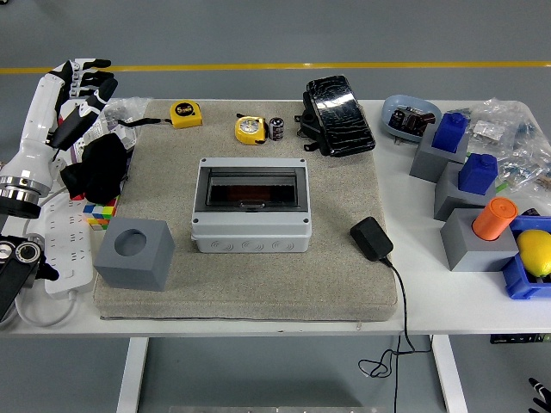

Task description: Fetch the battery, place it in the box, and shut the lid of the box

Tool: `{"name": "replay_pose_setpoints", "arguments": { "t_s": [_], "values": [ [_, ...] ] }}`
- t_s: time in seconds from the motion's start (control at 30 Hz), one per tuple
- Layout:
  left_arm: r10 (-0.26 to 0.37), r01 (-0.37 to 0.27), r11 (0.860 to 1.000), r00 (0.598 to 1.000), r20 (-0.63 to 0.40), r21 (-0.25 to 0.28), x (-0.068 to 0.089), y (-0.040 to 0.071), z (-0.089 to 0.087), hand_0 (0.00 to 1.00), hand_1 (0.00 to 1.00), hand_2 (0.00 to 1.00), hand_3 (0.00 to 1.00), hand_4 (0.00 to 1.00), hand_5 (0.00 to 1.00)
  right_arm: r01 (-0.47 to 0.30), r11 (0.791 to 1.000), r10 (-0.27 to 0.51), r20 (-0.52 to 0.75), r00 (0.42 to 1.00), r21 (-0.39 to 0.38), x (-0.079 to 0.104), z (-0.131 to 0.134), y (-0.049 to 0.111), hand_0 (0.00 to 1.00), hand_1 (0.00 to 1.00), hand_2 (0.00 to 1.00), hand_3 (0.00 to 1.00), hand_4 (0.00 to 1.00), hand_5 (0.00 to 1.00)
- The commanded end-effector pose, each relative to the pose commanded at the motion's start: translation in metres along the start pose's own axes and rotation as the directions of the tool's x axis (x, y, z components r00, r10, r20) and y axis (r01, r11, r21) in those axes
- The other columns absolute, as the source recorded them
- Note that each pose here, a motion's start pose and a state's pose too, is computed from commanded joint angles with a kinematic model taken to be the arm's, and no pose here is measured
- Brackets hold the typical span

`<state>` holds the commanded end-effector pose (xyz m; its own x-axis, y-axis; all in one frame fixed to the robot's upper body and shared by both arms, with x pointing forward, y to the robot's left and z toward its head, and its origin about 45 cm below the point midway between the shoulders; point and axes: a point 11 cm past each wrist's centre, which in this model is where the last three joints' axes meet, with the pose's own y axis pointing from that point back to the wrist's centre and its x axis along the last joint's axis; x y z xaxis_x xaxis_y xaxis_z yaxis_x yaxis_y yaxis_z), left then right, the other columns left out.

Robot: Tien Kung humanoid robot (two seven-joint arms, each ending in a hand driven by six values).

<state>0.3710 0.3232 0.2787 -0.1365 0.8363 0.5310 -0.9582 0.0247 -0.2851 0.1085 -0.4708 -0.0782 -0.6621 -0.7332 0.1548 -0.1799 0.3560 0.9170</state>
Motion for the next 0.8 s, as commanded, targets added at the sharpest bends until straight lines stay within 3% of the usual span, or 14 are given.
{"name": "replay_pose_setpoints", "arguments": {
  "t_s": [0.33, 0.8],
  "values": [
    [-0.023, 0.023, 1.000, 1.000, -0.001, 0.010, -0.0012, 0.0023, -0.0031, 0.527, 0.654, 0.674, 0.719, 0.998, 0.877, -0.006, 1.000, 0.006, 0.006, 1.000, -0.004, -0.0003, 0.0036, -0.0003, 0.646, 0.658, 0.660, 0.539, 0.969, 0.429],
    [0.008, -0.008, 1.000, 1.000, 0.001, 0.023, 0.0005, 0.0037, -0.0054, 0.530, 0.659, 0.674, 0.718, 0.998, 0.860, -0.011, 1.000, 0.011, 0.007, 1.000, -0.008, -0.0001, 0.0079, -0.0006, 0.647, 0.659, 0.660, 0.538, 0.964, 0.433]
  ]
}}
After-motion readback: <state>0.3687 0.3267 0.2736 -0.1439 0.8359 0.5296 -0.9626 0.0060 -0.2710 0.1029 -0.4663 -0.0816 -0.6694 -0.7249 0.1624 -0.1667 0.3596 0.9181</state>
